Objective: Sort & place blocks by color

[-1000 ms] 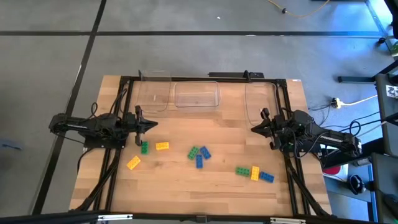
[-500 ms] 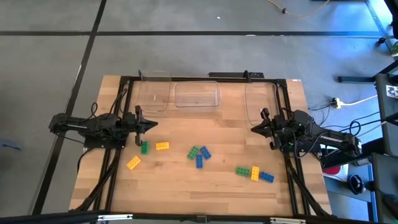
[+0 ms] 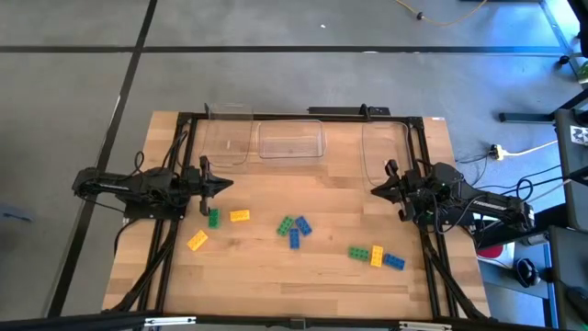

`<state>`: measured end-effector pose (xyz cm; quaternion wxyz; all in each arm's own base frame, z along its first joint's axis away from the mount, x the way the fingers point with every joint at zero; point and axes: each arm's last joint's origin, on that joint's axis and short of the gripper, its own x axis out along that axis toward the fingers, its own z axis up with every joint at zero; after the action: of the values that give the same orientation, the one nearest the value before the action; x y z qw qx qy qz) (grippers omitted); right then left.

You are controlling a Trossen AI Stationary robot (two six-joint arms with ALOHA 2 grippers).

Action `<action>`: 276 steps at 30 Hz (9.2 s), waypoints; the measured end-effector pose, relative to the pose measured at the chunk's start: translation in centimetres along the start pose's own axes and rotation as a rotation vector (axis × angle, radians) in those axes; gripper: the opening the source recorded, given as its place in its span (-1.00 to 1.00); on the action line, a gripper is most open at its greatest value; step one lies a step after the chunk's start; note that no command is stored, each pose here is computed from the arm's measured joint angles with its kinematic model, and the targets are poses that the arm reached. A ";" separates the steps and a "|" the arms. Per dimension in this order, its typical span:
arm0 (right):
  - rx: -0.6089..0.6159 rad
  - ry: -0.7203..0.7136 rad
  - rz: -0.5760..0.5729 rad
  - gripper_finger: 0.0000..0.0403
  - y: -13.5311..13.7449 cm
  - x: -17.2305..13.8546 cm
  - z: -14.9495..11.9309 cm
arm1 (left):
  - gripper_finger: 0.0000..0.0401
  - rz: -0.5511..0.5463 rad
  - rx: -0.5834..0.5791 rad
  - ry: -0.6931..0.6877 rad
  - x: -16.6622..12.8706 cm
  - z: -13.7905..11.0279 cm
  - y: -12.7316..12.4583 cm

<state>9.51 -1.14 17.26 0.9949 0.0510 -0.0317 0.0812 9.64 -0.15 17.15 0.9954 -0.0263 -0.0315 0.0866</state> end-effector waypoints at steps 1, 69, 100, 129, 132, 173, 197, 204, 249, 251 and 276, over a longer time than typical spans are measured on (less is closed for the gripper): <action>-0.001 0.000 0.000 -0.88 0.0 0.0 0.0 | -1.00 0.000 0.000 0.000 0.0 0.0 0.0; 0.511 0.523 -0.010 -0.21 2.0 12.0 24.1 | -1.00 0.000 0.000 0.000 0.0 0.0 0.0; 0.485 1.667 -0.406 0.03 12.0 17.1 3.8 | -1.00 0.000 0.000 0.000 0.0 0.0 0.0; 0.291 1.362 -0.237 0.06 13.7 17.1 -1.3 | -1.00 0.000 0.000 0.000 0.0 0.0 0.0; 0.272 1.338 -0.255 0.06 13.6 17.2 -1.3 | -1.00 0.000 0.000 0.000 0.0 0.0 0.0; 0.312 1.343 -0.123 0.40 14.1 17.6 -1.1 | -1.00 0.000 0.000 0.000 0.0 0.0 0.0; 0.186 1.336 -0.152 0.42 13.7 17.3 -1.2 | -1.00 0.000 0.000 0.000 0.0 0.0 0.0; 0.274 1.385 -0.229 0.42 13.2 16.1 -2.8 | -1.00 0.000 0.000 0.000 0.0 0.0 0.0; 0.264 1.386 -0.271 0.36 12.6 15.2 -4.3 | -1.00 0.000 0.000 0.000 0.0 0.0 0.0; 0.264 1.386 -0.271 0.36 12.6 15.2 -4.3 | -1.00 0.000 0.000 0.000 0.0 0.0 0.0; 0.236 1.356 -0.305 0.36 12.3 14.9 -4.7 | -1.00 0.000 0.000 0.000 0.0 0.0 0.0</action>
<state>22.46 13.80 14.82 0.7835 0.1005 0.6118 -0.0426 9.64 -0.16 17.14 0.9954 -0.0265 -0.0315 0.0864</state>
